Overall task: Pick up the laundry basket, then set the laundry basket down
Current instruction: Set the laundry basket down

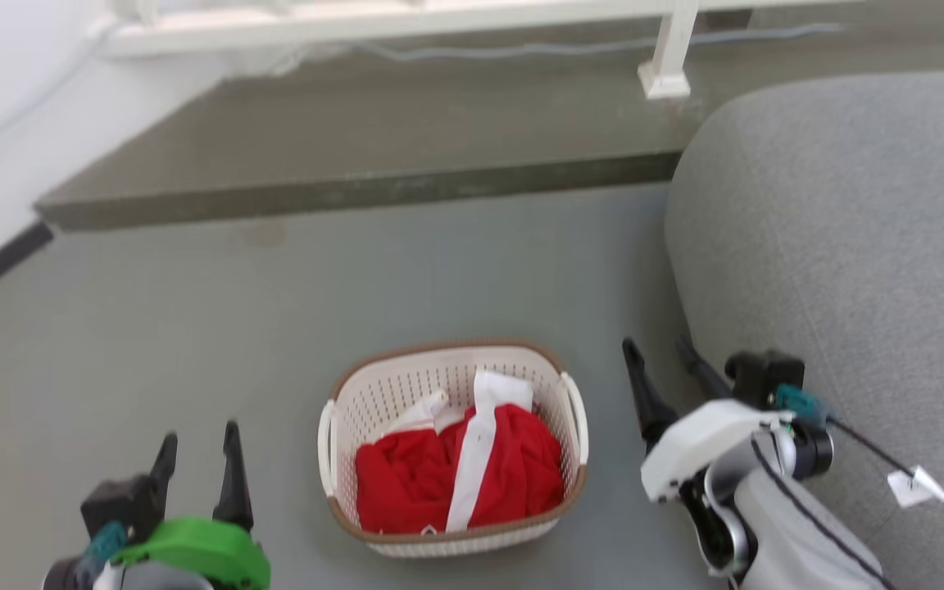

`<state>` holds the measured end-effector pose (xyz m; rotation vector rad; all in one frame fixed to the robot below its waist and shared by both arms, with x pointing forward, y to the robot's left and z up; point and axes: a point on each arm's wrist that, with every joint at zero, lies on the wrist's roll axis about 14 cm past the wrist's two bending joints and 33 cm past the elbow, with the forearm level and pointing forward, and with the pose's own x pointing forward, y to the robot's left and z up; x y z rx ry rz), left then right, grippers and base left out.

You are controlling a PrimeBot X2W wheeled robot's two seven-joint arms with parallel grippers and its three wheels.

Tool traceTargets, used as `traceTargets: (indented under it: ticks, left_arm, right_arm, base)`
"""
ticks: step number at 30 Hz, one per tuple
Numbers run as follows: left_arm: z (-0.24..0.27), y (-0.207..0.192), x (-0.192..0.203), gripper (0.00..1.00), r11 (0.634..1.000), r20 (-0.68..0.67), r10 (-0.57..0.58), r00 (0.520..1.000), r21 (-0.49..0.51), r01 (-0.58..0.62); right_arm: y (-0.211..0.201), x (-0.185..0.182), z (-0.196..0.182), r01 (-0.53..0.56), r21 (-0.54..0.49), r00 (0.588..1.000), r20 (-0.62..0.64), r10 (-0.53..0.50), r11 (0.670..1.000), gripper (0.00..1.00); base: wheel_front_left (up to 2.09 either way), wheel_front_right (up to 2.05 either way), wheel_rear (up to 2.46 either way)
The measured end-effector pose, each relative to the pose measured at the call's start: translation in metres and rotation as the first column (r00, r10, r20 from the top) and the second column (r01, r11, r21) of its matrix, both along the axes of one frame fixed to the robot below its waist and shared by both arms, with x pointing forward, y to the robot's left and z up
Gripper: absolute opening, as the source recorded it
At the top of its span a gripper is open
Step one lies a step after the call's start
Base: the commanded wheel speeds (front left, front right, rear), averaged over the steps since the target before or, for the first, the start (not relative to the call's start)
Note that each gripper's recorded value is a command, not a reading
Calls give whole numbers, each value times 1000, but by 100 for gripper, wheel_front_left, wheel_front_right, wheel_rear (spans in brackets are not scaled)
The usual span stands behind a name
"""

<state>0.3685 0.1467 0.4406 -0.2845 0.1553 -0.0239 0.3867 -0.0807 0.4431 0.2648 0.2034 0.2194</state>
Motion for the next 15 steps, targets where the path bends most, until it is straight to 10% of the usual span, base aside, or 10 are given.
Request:
traceTargets:
  ticks: [15]
  left_arm:
    - [26,1,-28,100,1000,89,-1,996,17,0]
  right_arm:
    - [-2,-31,22,12,6,996,85,-13,1000,100]
  base:
    - [0,0,0]
